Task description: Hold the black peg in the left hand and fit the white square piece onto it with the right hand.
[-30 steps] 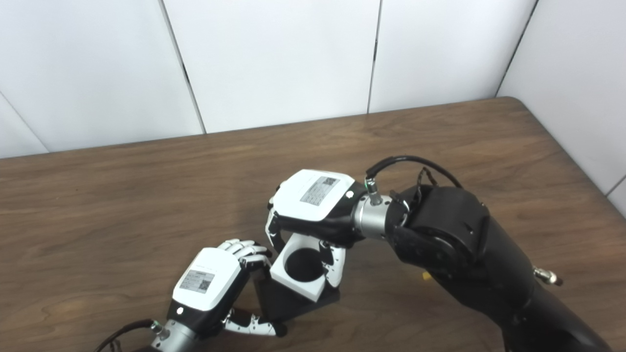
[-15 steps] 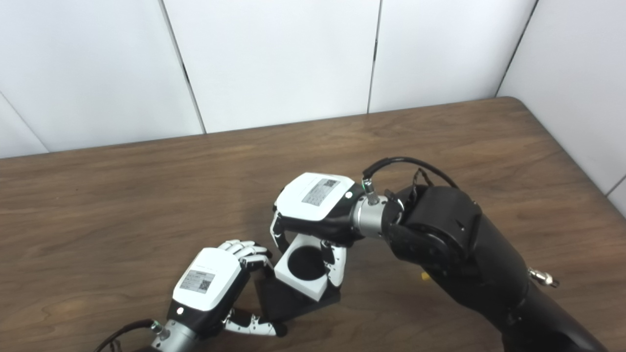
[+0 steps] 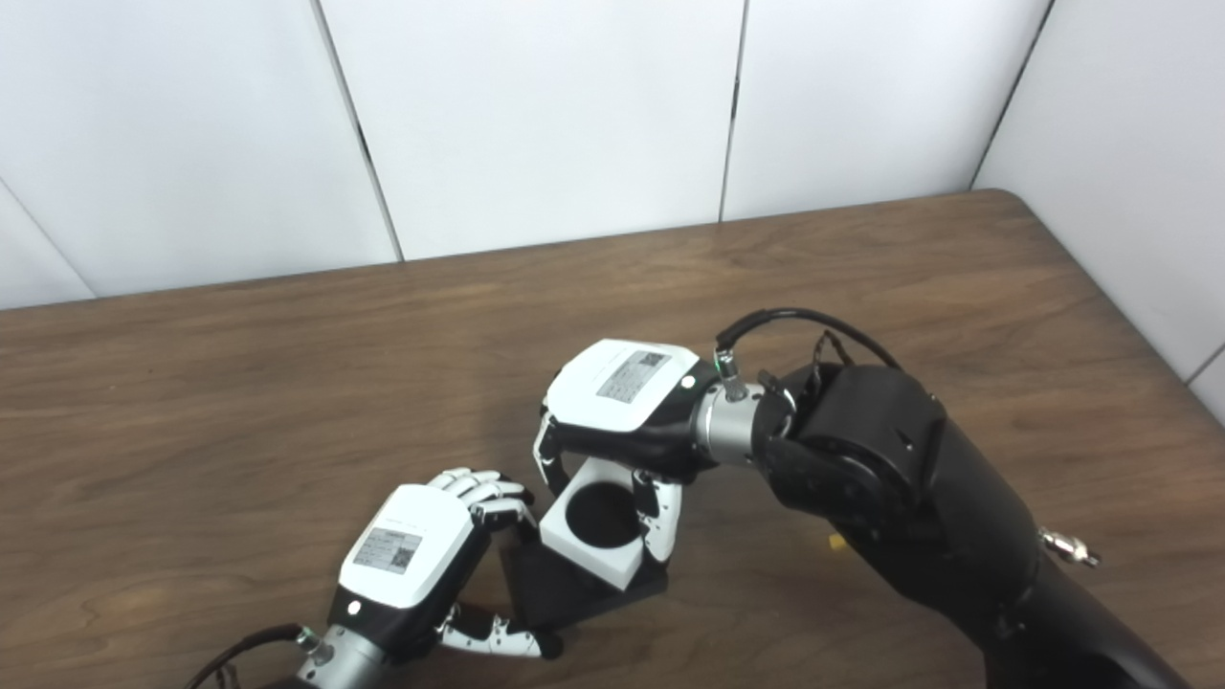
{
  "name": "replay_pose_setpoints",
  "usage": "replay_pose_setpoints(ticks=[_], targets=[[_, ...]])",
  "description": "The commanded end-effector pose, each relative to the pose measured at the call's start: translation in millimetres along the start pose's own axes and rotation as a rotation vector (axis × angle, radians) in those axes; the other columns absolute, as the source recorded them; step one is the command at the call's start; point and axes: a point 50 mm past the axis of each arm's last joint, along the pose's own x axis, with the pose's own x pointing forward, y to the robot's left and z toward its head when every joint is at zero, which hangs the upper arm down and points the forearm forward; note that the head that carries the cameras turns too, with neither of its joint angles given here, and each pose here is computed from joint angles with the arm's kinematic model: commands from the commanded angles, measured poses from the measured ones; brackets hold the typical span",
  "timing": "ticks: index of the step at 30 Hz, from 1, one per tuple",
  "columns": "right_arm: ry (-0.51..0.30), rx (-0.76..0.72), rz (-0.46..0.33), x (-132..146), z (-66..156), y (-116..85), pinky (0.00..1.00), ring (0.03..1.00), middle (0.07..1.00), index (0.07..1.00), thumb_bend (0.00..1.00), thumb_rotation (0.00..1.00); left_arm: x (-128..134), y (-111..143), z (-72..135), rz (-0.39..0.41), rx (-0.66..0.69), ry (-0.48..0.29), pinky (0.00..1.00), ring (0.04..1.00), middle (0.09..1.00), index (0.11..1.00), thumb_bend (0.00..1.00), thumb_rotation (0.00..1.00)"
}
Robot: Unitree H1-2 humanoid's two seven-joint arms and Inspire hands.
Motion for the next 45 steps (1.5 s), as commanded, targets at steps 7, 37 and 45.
replay_pose_setpoints(ticks=[7, 37, 45], targets=[[0.017, -0.066, -0.027, -5.9, -2.4, -17.1, 0.97, 0.908, 0.813, 0.676, 1.0, 0.43, -4.7, -13.6, -2.5, -0.092, 0.051, 0.018, 0.83, 0.818, 0.768, 0.49, 0.51, 0.06], [0.032, -0.054, -0.023, -7.0, -3.7, -20.3, 0.99, 0.921, 0.832, 0.672, 1.0, 0.45, -4.6, -12.5, -2.0, -0.139, 0.147, 0.154, 0.94, 0.93, 0.926, 0.878, 0.98, 0.78], [0.035, -0.045, -0.031, -2.0, -4.2, -19.3, 0.98, 0.92, 0.83, 0.689, 1.0, 0.46, -6.0, 3.3, 0.1, -0.033, -0.138, 0.203, 0.94, 0.922, 0.934, 0.966, 1.0, 0.77]])
